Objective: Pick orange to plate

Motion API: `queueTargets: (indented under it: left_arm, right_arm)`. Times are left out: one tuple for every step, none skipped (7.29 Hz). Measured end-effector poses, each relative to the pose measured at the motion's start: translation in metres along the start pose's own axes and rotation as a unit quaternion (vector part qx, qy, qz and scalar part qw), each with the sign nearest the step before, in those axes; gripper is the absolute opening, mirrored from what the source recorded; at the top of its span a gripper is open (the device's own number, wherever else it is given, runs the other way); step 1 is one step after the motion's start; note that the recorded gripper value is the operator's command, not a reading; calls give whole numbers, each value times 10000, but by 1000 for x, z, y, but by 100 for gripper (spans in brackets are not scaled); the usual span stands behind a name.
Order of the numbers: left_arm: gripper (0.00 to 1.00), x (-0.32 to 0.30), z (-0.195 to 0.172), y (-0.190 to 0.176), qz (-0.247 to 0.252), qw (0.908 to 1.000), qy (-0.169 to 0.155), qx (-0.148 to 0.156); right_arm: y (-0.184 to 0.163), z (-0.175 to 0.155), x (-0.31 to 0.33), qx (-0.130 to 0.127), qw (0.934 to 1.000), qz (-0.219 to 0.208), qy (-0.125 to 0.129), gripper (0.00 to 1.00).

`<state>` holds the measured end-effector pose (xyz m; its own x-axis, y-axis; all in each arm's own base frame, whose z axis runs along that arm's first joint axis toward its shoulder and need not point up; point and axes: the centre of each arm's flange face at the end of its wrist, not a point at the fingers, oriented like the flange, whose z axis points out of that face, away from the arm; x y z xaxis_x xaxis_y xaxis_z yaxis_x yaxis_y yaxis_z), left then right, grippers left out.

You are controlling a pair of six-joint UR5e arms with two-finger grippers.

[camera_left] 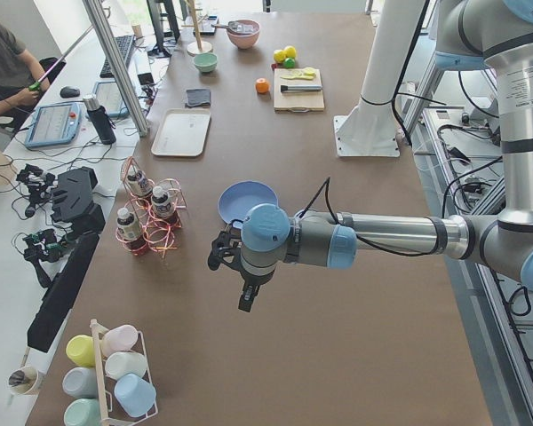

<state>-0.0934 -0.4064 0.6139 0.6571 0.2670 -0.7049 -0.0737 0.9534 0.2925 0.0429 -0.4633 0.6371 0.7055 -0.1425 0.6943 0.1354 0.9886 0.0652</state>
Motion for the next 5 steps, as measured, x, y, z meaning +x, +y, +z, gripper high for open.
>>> queueTargets:
  left_arm:
    - [98, -2, -5, 0, -20, 10000, -16, 21]
    - [98, -2, -6, 1, -59, 10000, -19, 36]
    - [98, -3, -4, 2, -78, 10000, 0, 29]
    - [98, -4, 0, 3, -96, 9999, 44, 7]
    - [97, -5, 3, 3, -129, 9999, 87, -6]
  right_arm:
    - [0, 0, 0, 0, 10000, -4, -5, 100]
    - [0, -1, -1, 11, 10000, -23, -7, 100]
    - [-1, -1, -1, 15, 10000, -37, -13, 100]
    - [-1, -1, -1, 14, 10000, -51, -18, 100]
    - [0, -2, -3, 22, 10000, -70, -21, 100]
